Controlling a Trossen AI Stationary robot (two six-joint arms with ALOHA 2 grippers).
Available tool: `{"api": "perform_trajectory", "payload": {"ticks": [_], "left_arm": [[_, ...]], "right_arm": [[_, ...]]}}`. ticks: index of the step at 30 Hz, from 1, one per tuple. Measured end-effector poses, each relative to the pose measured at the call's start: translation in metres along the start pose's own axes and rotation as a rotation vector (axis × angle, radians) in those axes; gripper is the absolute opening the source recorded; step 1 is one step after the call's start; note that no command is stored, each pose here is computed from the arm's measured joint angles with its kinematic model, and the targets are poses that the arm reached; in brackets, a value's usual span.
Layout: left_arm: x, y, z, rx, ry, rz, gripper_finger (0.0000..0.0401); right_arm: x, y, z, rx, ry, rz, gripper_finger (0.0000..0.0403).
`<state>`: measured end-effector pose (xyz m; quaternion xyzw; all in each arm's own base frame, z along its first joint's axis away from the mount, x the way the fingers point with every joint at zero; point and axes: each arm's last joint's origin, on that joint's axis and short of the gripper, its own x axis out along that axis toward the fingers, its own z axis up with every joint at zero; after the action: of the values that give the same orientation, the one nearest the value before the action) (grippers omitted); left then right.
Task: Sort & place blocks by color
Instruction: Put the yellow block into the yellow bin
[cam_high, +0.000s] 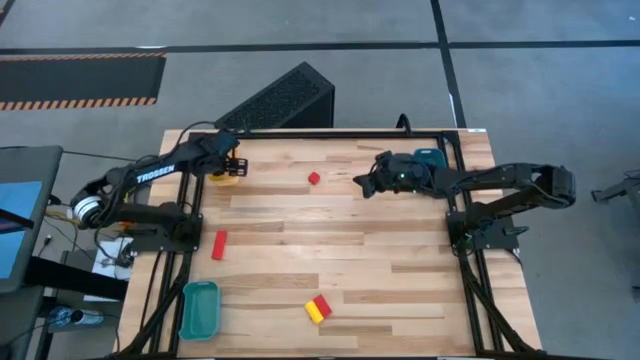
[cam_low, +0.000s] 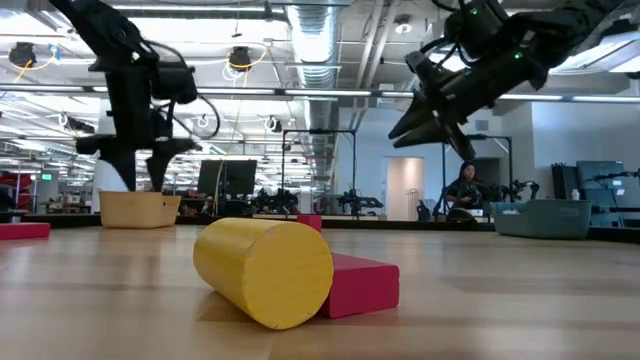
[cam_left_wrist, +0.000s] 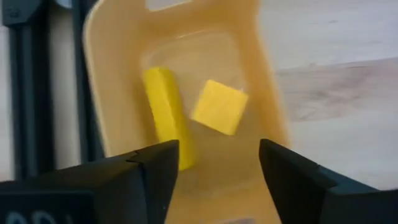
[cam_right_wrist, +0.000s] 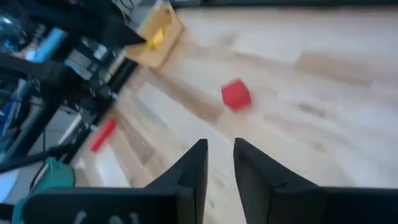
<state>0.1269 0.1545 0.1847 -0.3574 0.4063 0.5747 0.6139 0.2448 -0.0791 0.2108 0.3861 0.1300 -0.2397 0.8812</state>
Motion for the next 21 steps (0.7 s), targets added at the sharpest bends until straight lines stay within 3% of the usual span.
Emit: {"api": "perform_trajectory", "payload": {"ticks": [6, 11, 17, 21], "left_arm": [[-0.041, -0.021, -0.010, 0.054, -0.140, -0.259, 0.0222], [-0.078, -0.054, -0.038, 0.316, -0.217, -0.586, 0.0198], [-0.106, -0.079, -0.093, 0.527, -0.216, -0.745, 0.0165], [-0.120, -0.086, -0.118, 0.654, -0.288, -0.799, 0.0151]], "right_arm": [[-0.004, 0.015, -0.030, -0.032, 0.142, -0.008, 0.0108], [-0.005, 0.034, -0.065, -0.153, 0.233, 0.016, 0.0108], [0.000, 0.056, -0.107, -0.245, 0.306, 0.079, 0.0108], [0.003, 0.089, -0.124, -0.267, 0.330, 0.061, 0.0103]]}}
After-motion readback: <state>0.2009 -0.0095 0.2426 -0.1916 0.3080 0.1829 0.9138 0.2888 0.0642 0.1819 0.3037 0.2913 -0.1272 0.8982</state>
